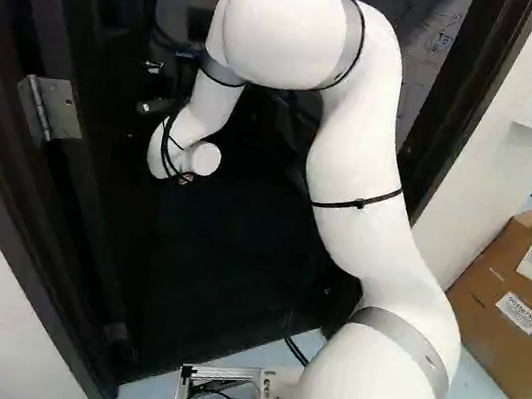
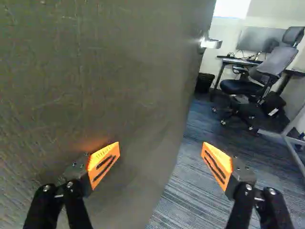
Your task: Open the door and move inside
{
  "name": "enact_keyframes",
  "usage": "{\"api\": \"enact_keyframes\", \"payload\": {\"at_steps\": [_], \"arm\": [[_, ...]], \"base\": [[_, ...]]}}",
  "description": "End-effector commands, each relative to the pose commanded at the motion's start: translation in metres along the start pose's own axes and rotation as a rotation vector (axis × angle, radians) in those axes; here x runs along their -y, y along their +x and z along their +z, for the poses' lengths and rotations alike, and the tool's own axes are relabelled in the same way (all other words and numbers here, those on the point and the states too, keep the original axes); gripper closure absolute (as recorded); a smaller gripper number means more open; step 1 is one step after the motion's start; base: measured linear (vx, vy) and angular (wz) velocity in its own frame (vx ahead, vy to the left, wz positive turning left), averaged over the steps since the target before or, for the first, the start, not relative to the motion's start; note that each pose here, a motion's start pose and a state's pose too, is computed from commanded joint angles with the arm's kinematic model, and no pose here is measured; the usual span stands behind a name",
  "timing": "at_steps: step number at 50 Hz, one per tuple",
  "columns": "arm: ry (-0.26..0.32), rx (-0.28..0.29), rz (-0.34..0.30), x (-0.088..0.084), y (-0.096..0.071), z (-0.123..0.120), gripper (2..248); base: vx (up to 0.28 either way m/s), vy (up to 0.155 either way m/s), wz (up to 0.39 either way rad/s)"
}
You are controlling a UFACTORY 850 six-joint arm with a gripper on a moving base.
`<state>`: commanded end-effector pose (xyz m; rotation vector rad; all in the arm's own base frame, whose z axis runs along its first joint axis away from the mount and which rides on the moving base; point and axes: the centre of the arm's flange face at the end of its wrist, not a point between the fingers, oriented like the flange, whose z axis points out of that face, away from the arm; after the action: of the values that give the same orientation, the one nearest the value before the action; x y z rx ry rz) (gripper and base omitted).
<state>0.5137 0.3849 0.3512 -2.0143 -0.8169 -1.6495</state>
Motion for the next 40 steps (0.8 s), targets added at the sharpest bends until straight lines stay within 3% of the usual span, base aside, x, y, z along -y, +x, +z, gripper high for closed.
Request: {"api": "enact_keyframes", "payload": {"at_steps": [40], "arm": [[0.058,-0.033,-0.021,0.033,0.003,0.036,3]], "base": [[0.000,0.000,0.000]]}}
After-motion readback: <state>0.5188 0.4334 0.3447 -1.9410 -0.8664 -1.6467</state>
